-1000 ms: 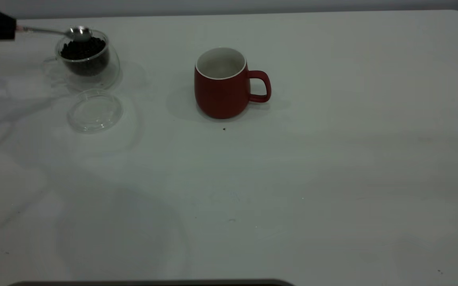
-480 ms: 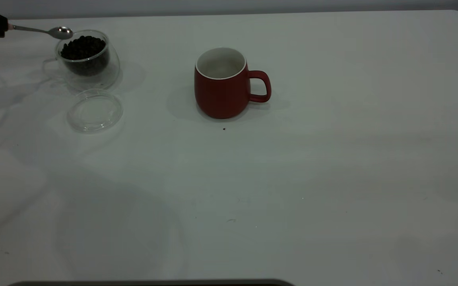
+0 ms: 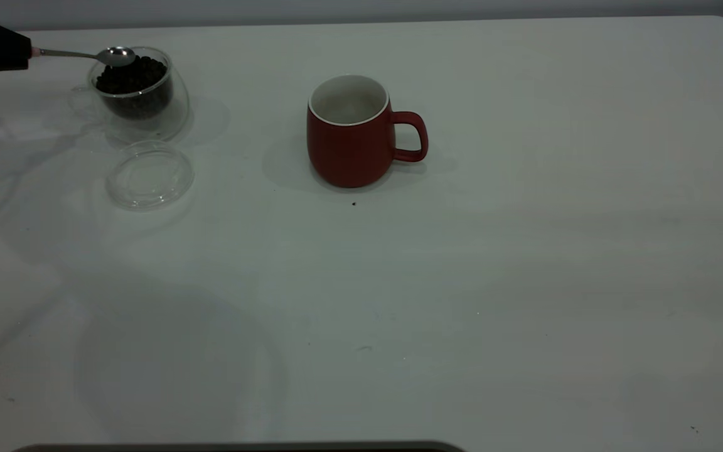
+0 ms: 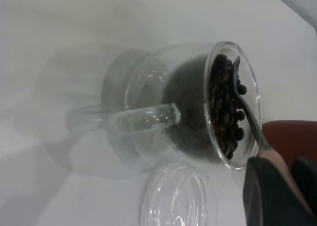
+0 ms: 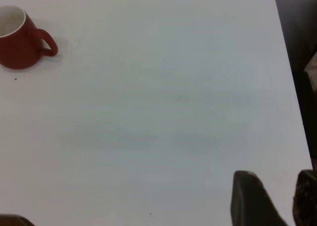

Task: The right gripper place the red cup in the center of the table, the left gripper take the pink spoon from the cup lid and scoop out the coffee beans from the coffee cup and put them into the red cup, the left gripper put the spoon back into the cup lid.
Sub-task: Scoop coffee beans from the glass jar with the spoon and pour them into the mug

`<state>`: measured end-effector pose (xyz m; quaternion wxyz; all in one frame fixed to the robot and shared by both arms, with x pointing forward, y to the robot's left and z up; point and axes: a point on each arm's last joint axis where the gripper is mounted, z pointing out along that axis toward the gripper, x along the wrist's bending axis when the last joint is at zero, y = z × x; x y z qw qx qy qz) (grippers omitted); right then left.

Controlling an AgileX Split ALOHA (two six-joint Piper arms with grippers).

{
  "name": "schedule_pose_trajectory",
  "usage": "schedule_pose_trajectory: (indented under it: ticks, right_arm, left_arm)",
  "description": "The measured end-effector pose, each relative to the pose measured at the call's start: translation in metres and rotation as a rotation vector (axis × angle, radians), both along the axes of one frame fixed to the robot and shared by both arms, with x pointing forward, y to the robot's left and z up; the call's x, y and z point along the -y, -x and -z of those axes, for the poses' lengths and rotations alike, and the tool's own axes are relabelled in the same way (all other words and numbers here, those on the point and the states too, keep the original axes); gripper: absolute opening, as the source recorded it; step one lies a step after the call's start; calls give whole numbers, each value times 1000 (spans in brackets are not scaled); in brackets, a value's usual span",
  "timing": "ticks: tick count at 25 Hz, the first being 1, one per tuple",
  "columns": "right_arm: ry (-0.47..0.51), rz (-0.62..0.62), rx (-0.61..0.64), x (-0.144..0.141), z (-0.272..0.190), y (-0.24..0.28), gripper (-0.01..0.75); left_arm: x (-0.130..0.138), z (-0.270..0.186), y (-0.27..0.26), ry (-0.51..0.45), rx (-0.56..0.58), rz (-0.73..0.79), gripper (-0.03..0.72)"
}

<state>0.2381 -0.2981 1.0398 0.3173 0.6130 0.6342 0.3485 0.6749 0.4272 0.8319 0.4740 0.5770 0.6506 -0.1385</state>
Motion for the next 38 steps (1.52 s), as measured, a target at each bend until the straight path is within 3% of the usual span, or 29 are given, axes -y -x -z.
schedule_pose_trajectory:
  ticks: [23,38]
  right_arm:
    - [0,0,0,0,0,0,241]
    - [0,0,0,0,0,0,241]
  left_arm:
    - [12,5,-6,-46,11,15,113]
    - [18,19,-4,31,-105,-32,113]
